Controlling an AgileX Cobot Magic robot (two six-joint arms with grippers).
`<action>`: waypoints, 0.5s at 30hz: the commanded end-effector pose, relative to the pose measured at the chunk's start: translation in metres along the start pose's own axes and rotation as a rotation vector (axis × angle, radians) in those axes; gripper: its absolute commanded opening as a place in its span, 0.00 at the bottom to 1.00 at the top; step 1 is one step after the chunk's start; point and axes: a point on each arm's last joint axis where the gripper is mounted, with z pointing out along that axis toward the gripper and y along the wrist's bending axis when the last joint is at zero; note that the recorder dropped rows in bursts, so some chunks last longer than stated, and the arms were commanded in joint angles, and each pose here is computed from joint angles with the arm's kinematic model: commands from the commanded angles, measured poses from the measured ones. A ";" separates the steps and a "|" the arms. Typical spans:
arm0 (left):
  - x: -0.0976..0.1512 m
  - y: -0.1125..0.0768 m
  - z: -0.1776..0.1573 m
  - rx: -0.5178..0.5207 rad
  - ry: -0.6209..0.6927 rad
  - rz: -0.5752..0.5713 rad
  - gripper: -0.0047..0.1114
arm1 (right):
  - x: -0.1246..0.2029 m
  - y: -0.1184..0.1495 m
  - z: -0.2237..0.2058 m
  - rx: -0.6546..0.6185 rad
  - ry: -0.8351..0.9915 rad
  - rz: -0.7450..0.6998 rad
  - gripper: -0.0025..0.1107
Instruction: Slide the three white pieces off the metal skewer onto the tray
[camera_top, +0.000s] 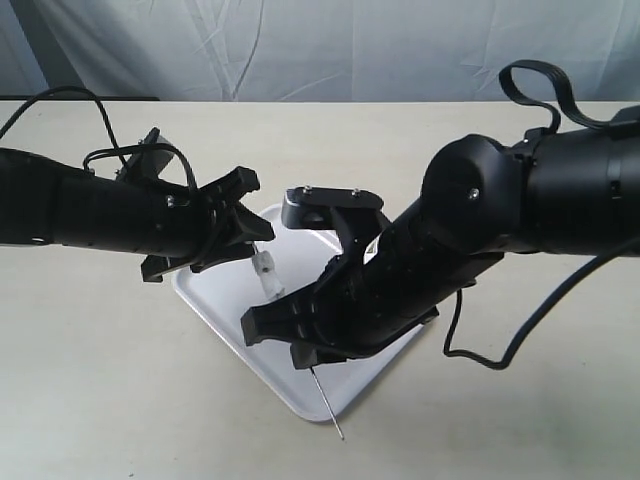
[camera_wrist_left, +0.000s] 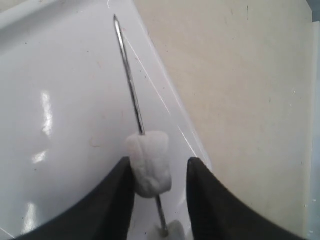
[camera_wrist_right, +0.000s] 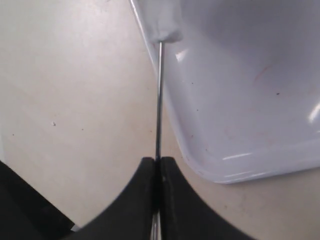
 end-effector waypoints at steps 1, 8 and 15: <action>-0.001 -0.001 0.001 -0.001 -0.007 -0.005 0.33 | 0.003 0.004 -0.008 -0.009 0.003 -0.025 0.02; -0.001 -0.001 0.001 0.002 -0.005 -0.005 0.33 | 0.007 0.003 -0.009 -0.003 0.042 -0.034 0.02; -0.001 -0.002 0.001 0.008 0.000 -0.003 0.20 | 0.008 0.002 -0.009 0.008 0.052 -0.051 0.02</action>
